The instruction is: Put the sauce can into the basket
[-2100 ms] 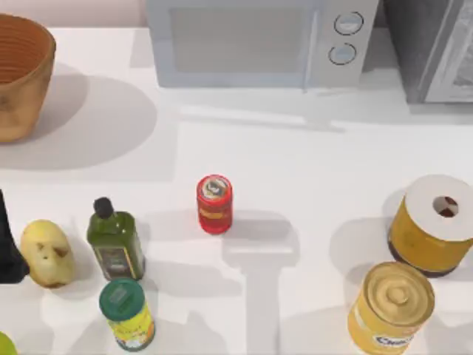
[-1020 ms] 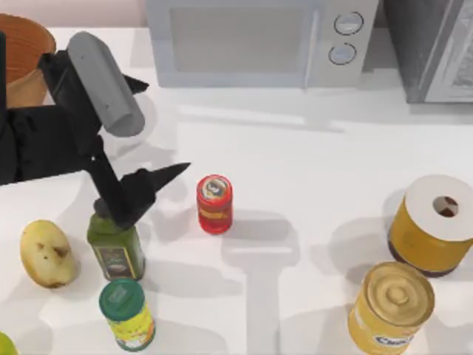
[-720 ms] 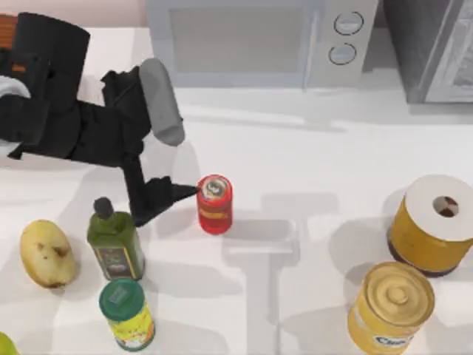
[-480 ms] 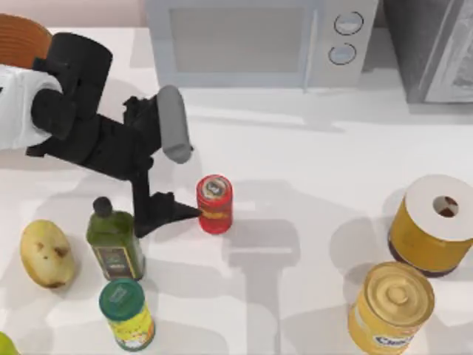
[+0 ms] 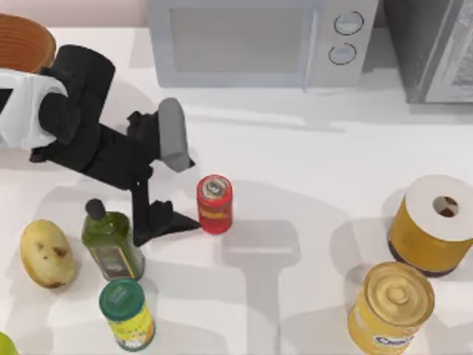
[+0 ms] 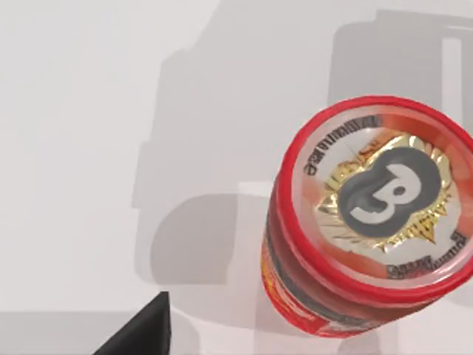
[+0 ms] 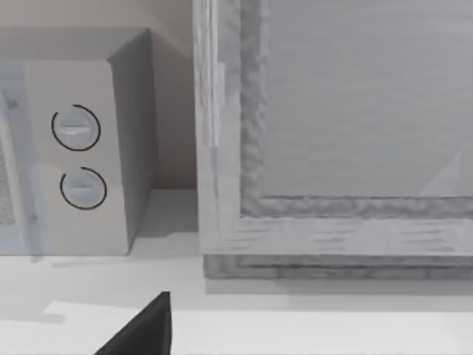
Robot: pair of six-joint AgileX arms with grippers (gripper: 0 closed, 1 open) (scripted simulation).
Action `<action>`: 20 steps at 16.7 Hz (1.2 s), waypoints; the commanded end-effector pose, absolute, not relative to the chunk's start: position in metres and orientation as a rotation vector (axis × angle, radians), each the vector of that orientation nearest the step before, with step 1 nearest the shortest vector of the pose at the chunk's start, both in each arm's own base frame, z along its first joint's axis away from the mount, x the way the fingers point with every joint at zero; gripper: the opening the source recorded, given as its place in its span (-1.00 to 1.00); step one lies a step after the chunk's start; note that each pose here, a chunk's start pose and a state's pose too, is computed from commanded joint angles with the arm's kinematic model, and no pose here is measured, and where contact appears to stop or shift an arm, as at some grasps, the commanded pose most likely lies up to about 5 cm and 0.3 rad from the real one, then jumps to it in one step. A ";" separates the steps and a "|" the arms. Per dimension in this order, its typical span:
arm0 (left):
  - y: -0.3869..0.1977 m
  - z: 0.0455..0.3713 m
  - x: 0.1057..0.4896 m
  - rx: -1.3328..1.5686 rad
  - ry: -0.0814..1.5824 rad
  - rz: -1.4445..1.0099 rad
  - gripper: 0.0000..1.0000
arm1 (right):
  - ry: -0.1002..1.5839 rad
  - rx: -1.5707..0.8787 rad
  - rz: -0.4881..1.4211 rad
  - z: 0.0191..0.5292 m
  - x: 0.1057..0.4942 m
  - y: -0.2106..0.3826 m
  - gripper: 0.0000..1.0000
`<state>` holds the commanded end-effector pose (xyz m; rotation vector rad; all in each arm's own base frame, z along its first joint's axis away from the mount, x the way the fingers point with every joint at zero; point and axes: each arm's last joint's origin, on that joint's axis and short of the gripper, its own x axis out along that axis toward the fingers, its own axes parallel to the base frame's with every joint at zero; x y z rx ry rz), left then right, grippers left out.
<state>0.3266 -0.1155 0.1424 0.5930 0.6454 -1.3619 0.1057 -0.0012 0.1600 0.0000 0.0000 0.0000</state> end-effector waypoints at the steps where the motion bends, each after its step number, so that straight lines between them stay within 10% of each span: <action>1: -0.116 0.142 0.327 0.593 0.645 -1.362 1.00 | 0.000 0.000 0.000 0.160 0.106 -0.001 1.00; 16: -0.162 0.092 0.334 0.590 0.646 -1.359 1.00 | 0.000 0.000 0.000 0.160 0.106 -0.001 1.00; 20: -0.162 0.092 0.334 0.590 0.646 -1.359 0.40 | 0.000 0.000 0.000 0.160 0.106 -0.001 1.00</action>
